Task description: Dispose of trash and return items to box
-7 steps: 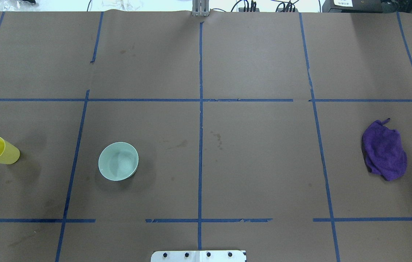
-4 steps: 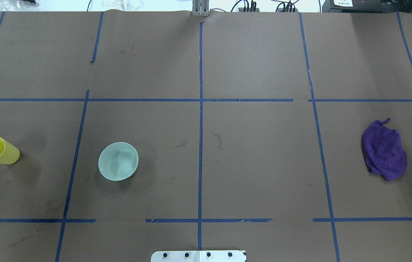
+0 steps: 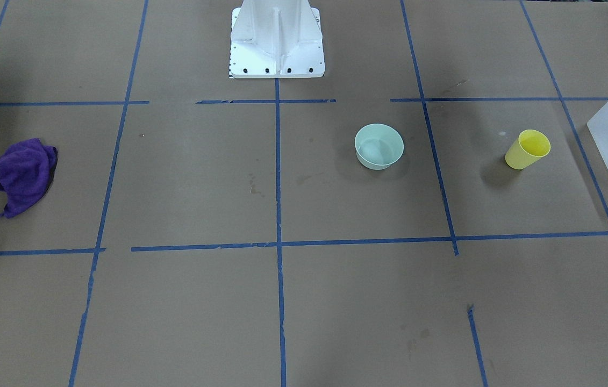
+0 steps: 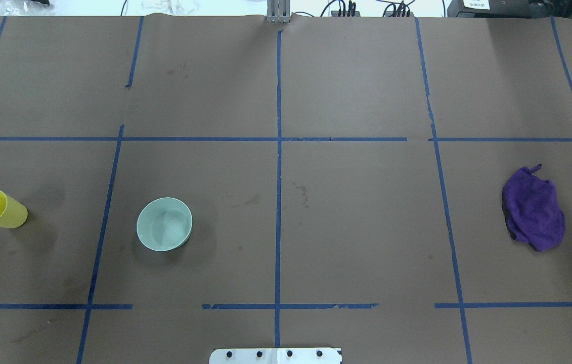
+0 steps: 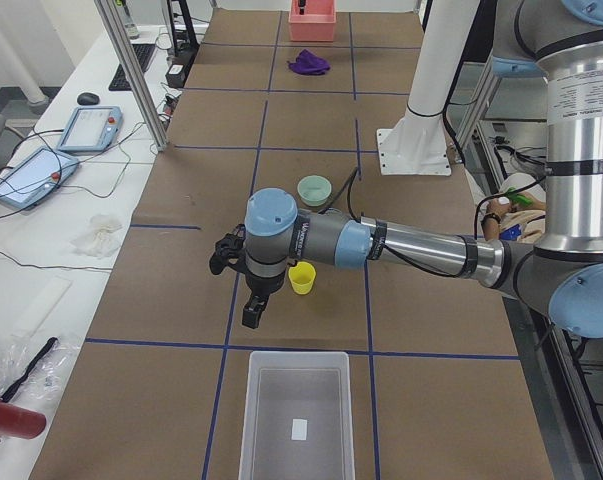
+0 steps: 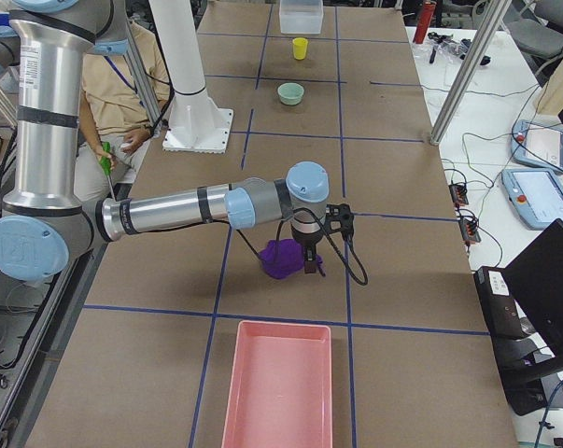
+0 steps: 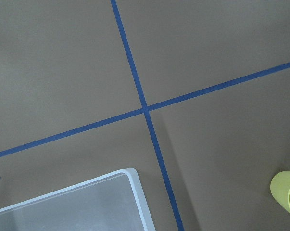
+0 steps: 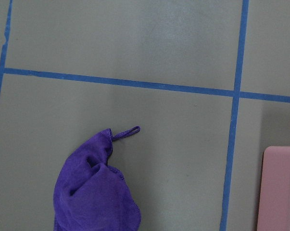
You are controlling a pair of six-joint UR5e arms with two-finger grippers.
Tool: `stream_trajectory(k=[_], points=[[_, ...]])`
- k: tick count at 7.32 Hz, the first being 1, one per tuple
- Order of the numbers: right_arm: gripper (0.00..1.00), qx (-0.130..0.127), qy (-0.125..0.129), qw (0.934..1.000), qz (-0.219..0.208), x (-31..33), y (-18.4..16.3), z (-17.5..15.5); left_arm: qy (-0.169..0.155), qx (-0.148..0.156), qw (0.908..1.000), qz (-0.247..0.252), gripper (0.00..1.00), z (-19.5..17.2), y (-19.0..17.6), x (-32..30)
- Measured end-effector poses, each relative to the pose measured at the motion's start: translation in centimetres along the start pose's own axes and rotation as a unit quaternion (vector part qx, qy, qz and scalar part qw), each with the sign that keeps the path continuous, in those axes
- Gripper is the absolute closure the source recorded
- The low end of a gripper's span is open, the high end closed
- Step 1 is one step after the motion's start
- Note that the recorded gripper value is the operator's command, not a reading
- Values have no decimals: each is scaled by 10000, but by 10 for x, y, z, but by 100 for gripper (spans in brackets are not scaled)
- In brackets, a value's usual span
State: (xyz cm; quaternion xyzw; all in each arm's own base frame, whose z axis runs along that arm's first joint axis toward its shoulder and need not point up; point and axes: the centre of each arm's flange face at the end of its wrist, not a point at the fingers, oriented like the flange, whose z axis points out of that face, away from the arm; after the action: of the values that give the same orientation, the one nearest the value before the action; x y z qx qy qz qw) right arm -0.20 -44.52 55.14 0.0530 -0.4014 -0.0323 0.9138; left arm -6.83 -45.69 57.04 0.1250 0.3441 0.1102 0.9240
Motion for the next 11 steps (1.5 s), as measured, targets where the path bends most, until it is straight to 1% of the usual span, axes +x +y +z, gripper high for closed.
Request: stream_trajectory(k=[1,2,4,5,6,8,9,11], points=[[0,-14,-3,10000,10,1,1,1,68,48,10000,55,0,1,-1,3],[0,-21,1,10000,8,2,1,2,135,34,9998,154,0,6,-3,11],[0,-4,-11,10000,-43,-1,-2,1,291,-123,9987,410,0,31,-14,43],[0,28,-22,9999,-108,-4,-3,1,381,-173,9987,302,0,46,-20,68],[0,58,-41,9998,-180,-7,-4,1,481,-250,9985,28,0,65,-23,95],[0,52,-79,9997,-236,-11,-4,5,631,-569,9951,-505,0,103,-22,144],[0,37,-85,9997,-243,-12,-4,7,656,-696,9936,-594,0,121,-17,154],[0,24,-101,9997,-243,-12,-4,8,687,-829,9925,-574,0,149,-1,152]])
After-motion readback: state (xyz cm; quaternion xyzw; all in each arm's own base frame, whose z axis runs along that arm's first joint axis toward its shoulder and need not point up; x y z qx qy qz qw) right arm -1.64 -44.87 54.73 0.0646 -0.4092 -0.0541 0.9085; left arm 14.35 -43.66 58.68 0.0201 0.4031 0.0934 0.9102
